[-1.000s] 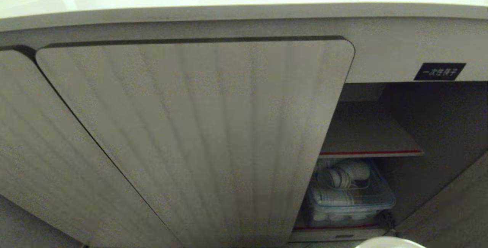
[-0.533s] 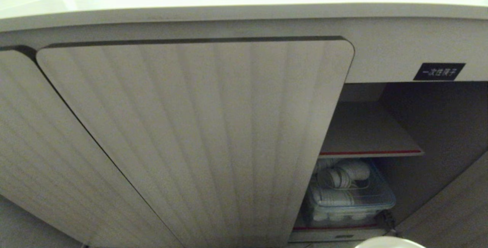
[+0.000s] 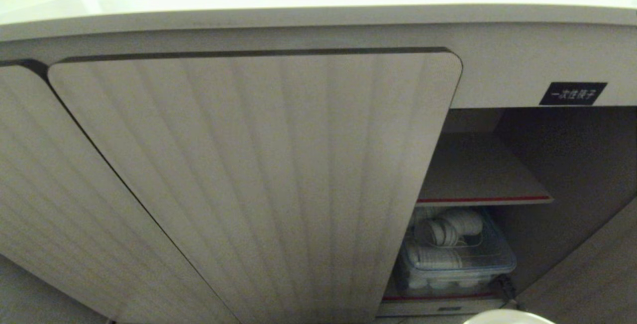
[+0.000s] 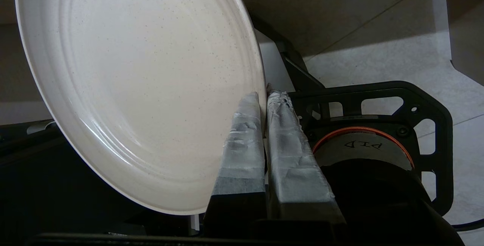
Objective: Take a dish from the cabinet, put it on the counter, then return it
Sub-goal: Put it back into the cabinet
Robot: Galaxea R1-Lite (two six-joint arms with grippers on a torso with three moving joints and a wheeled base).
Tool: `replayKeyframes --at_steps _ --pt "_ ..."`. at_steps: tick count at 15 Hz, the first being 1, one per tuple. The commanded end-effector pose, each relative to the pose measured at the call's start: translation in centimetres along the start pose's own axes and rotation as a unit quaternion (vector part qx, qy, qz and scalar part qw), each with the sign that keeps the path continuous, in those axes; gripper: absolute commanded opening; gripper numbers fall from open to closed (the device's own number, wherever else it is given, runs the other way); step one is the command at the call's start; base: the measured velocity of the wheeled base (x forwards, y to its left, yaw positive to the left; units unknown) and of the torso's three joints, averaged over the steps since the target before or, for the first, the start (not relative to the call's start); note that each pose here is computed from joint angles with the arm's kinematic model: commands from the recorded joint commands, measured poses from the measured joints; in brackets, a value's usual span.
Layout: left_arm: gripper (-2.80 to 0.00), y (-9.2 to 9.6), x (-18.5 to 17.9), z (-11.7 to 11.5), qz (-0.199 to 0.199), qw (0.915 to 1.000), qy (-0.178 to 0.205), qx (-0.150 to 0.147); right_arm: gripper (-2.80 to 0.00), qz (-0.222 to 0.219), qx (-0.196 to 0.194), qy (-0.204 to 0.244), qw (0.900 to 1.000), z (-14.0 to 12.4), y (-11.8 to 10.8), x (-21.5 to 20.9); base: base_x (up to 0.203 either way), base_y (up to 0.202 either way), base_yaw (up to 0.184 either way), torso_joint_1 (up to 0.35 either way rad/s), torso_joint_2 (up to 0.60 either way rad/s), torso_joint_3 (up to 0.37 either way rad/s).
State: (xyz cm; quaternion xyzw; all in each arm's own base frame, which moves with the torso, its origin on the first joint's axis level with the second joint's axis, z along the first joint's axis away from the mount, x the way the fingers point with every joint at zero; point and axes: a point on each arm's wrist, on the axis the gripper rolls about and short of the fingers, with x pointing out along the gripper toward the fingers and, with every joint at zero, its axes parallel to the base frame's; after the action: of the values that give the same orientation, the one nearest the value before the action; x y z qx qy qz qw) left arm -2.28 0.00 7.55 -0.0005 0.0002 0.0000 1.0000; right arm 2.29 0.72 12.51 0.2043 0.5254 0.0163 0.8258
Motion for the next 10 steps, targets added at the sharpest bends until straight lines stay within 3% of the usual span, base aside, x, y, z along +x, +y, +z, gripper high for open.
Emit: replayKeyframes --at_steps 1,10 --pt "-2.8 0.0 0.0 0.0 0.0 1.0 0.0 0.0 -2.8 0.0 0.002 0.002 1.0 -0.02 -0.01 0.02 0.0 0.0 0.0 0.0 0.0 0.0" --pt "-2.8 0.0 0.0 0.0 0.0 1.0 0.0 0.0 -2.8 0.005 0.003 -0.01 1.0 0.01 -0.11 0.61 0.0 0.0 0.0 0.0 0.0 0.0"
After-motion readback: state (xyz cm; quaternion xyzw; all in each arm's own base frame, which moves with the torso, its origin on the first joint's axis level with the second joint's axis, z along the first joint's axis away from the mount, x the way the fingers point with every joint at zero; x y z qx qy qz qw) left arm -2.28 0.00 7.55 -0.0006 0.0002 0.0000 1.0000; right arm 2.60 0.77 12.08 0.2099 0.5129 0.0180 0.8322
